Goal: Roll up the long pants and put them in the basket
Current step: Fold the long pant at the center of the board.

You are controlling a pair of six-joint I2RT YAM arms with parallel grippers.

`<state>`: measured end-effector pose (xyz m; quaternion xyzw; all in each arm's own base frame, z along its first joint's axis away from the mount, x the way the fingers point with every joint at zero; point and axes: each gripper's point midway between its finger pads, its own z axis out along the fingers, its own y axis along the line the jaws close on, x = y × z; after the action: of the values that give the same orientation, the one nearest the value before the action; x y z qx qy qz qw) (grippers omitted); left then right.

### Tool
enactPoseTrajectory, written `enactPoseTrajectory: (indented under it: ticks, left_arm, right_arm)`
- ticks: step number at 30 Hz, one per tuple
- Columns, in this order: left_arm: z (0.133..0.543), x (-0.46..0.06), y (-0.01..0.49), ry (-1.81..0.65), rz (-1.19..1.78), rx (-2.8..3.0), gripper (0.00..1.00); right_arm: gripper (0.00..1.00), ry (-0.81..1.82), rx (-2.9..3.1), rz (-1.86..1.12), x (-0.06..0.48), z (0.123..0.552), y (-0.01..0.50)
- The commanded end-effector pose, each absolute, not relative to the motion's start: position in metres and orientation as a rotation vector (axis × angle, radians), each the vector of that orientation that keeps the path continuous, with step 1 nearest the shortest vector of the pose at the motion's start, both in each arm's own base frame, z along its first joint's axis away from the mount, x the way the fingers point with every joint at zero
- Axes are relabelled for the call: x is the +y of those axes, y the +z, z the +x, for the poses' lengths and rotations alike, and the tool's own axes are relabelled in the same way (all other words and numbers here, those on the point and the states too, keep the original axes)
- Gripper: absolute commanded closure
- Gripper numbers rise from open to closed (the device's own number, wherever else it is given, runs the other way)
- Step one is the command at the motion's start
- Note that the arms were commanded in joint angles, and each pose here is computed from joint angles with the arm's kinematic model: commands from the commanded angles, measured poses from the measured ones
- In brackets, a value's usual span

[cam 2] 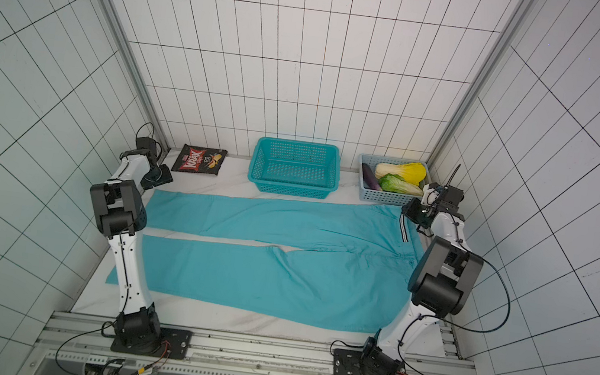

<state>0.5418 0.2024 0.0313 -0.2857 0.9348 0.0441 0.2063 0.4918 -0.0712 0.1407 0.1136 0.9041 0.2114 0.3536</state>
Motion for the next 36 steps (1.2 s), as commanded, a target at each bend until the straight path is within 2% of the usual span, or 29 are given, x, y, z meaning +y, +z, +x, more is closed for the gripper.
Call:
enactPoseTrajectory:
  ticks: [1,2,3,4,5,6,17,19,20,21,24,28,31,32,36]
  left_arm:
    - [0.516,0.181,-0.002,0.028,-0.796,2.780,0.64]
    - [0.508,0.178,-0.004,0.041,-0.801,2.811,0.64]
    - [0.499,0.177,-0.004,0.084,-0.804,2.821,0.49]
    - [0.498,0.178,-0.003,0.104,-0.805,2.814,0.41]
    - [0.494,0.179,-0.003,0.116,-0.812,2.791,0.28]
    - [0.491,0.181,0.000,0.119,-0.822,2.773,0.25]
    - [0.470,0.197,0.003,0.210,-0.872,2.775,0.23]
    - [0.468,0.199,0.009,0.252,-0.863,2.767,0.17]
    - [0.469,0.198,0.012,0.241,-0.862,2.755,0.09]
    - [0.469,0.197,0.014,0.220,-0.861,2.749,0.05]
    - [0.470,0.196,0.013,0.218,-0.853,2.749,0.05]
    - [0.474,0.192,-0.006,0.180,-0.840,2.809,0.13]
    - [0.483,0.185,-0.006,0.146,-0.805,2.812,0.33]
    - [0.484,0.181,-0.008,0.123,-0.799,2.815,0.42]
    - [0.481,0.180,-0.011,0.101,-0.807,2.829,1.00]
  right_arm:
    - [1.00,0.520,2.303,0.274,-0.068,0.487,0.160]
    - [1.00,0.514,2.300,0.272,-0.069,0.487,0.162]
    - [1.00,0.507,2.297,0.275,-0.070,0.487,0.163]
    - [1.00,0.509,2.296,0.275,-0.070,0.488,0.164]
    - [1.00,0.517,2.298,0.272,-0.069,0.489,0.164]
    - [1.00,0.524,2.299,0.270,-0.068,0.489,0.165]
    - [1.00,0.550,2.310,0.286,-0.065,0.488,0.159]
    - [1.00,0.561,2.309,0.288,-0.064,0.490,0.159]
    - [1.00,0.567,2.308,0.285,-0.063,0.490,0.160]
    - [1.00,0.568,2.307,0.284,-0.063,0.490,0.160]
    - [1.00,0.562,2.307,0.284,-0.063,0.490,0.161]
    - [1.00,0.559,2.312,0.281,-0.063,0.489,0.160]
    - [1.00,0.542,2.312,0.286,-0.066,0.490,0.160]
    - [1.00,0.541,2.312,0.288,-0.066,0.490,0.160]
    - [1.00,0.543,2.311,0.297,-0.067,0.491,0.161]
